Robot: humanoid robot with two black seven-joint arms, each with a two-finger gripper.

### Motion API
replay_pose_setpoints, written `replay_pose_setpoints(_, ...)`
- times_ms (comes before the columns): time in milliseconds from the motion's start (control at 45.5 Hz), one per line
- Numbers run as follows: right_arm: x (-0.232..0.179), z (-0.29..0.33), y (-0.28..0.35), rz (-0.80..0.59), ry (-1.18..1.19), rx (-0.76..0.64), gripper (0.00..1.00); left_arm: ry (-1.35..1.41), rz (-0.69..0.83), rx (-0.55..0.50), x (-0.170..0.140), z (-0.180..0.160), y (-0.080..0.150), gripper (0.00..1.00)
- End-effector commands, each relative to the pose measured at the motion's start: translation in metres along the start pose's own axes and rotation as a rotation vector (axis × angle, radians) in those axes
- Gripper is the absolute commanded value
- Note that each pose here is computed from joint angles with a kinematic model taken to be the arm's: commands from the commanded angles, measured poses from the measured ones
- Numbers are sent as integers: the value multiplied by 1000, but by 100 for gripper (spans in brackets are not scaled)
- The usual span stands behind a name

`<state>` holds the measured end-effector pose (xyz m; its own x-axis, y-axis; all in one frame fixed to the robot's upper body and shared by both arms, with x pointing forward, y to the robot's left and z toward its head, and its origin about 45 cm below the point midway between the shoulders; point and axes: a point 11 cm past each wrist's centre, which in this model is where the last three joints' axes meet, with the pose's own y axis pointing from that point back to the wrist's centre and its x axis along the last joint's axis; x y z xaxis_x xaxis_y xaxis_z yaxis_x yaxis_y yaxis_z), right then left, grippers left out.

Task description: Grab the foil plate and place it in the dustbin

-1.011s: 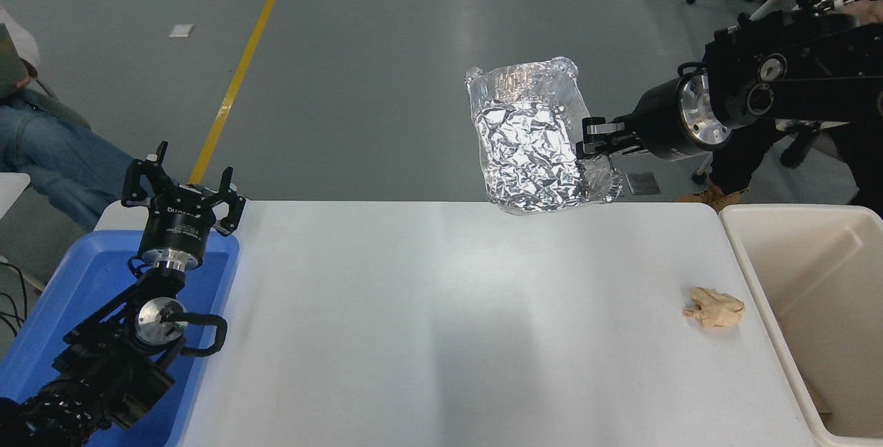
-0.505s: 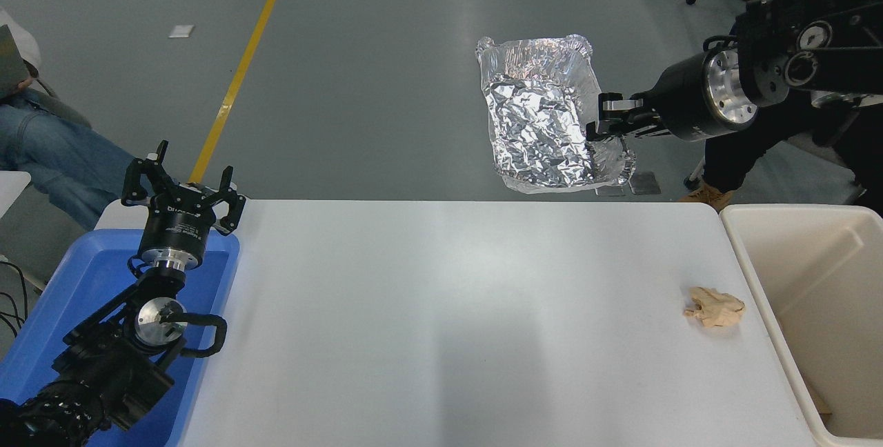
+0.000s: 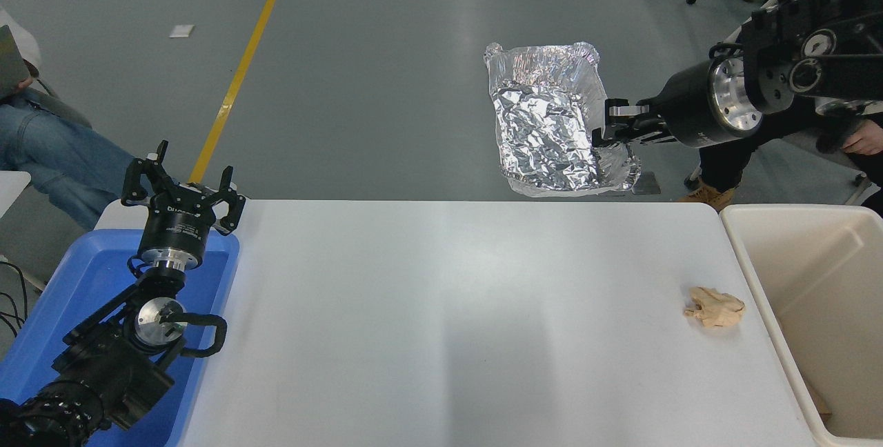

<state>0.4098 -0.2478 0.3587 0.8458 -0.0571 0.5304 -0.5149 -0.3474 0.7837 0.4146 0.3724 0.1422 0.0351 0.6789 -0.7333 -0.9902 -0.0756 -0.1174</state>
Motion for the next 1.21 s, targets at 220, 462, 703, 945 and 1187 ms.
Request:
replay_pose_setpoints(220, 10, 78, -15, 78, -113, -134, 0, 0, 0, 1, 0, 0, 0, 99)
replay_pose_setpoints(462, 10, 179, -14, 189, -233, -308, 0, 0, 0, 1, 0, 0, 0, 99)
replay_pose_setpoints(703, -20, 267, -11, 309, -458, -430, 0, 0, 0, -2, 0, 0, 0, 99)
replay_pose_setpoints(945, -72, 330, -6, 399, -634, -525, 0, 0, 0, -1, 0, 0, 0, 99)
replay_pose_setpoints(1187, -130, 366, -8, 435, -705, -622, 0, 0, 0, -1, 0, 0, 0, 99)
